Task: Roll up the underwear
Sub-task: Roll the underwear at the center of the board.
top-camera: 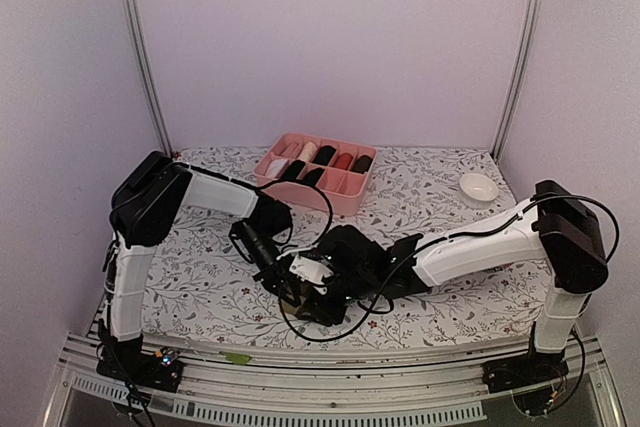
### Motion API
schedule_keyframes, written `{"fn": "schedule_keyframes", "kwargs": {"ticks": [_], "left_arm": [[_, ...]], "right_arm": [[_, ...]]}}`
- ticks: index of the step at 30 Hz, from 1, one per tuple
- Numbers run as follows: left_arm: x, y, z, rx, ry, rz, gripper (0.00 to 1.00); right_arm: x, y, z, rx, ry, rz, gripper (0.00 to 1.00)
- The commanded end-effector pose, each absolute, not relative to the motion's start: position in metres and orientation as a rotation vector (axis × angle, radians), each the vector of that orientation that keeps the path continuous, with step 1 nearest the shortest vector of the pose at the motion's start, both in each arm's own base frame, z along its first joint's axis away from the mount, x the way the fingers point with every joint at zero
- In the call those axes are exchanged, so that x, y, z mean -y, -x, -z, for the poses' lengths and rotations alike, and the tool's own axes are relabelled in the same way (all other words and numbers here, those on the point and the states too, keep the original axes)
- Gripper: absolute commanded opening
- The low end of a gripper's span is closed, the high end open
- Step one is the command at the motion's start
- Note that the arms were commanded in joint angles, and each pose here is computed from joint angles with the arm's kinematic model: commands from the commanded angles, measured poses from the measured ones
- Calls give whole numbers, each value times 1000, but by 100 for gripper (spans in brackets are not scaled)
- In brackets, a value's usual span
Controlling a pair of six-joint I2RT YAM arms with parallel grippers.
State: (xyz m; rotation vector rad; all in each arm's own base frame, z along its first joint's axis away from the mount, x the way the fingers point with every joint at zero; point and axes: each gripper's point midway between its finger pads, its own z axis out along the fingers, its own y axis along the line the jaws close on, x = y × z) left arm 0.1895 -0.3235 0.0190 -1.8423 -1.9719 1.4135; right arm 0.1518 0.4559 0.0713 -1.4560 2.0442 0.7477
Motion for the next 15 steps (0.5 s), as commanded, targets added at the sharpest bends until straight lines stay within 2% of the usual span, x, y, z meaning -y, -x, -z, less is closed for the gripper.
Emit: {"fn": "schedule_keyframes", "kwargs": {"ticks": [1,8,15], "left_arm": [[302,-192,8,1988,1795,-1285,0],[301,-195,13,1994,1789,-1282,0],[300,-198,13,2000,1787,-1282,0]], "right_arm": [[-468,-155,-54,-1954,1586,-639,52],[-458,-163,-29,-1943,1644,-515,53],[-443,-163,-1,-1979,1713,-417,49]]}}
